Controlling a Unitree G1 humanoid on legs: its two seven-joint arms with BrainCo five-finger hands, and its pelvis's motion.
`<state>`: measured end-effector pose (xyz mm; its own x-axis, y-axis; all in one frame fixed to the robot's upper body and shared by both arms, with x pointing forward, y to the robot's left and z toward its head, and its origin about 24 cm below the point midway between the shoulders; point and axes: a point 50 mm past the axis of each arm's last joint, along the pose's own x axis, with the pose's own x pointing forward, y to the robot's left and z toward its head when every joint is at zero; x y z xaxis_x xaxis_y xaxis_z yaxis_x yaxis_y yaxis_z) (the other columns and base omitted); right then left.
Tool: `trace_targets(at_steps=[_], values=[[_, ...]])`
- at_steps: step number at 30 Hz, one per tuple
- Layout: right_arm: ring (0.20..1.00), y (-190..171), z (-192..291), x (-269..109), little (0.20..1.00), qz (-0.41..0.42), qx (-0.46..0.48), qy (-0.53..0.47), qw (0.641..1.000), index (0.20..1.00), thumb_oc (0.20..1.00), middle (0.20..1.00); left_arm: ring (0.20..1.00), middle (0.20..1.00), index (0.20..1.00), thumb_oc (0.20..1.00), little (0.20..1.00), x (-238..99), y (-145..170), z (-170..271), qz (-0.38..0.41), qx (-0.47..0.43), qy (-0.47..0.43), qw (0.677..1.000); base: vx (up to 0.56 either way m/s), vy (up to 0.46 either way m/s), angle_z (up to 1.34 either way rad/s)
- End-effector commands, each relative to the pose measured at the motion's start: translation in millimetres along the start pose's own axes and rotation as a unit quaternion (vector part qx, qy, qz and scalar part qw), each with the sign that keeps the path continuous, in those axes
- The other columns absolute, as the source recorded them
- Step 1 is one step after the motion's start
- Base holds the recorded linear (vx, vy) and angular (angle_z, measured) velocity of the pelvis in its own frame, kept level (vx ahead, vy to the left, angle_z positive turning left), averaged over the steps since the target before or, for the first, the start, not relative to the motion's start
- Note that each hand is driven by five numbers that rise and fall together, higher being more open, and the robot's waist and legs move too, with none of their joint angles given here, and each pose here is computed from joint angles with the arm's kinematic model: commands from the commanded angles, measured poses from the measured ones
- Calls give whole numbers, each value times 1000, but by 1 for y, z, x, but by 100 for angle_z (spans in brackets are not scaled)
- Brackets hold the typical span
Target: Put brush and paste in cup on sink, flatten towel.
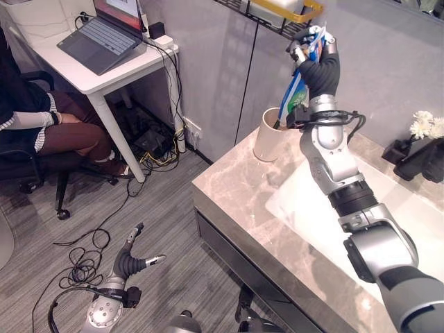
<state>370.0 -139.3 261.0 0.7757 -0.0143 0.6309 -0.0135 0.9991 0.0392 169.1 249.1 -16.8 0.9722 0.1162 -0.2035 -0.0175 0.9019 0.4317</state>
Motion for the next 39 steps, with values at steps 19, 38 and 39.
trace_targets(at_steps=[19, 38, 39], values=[[1000, 9, 36, 18, 1000, -4, 24, -79, 997, 1000, 1000, 1000, 1000, 1000, 1000, 1000, 1000, 2, 11, 25, -9, 27, -73, 997, -3, 0, 0], [1000, 6, 63, 0, 1000, 6, 8, -156, 988, 1000, 1000, 1000, 1000, 1000, 1000, 1000, 1000, 12, -1, 22, -16, 36, -64, 997, -8, 9, -2], [1000, 1, 66, -2, 1000, 7, -10, -165, 986, 1000, 1000, 1000, 1000, 1000, 1000, 1000, 1000, 12, -1, 22, -15, 40, -64, 997, -29, 30, -17]])
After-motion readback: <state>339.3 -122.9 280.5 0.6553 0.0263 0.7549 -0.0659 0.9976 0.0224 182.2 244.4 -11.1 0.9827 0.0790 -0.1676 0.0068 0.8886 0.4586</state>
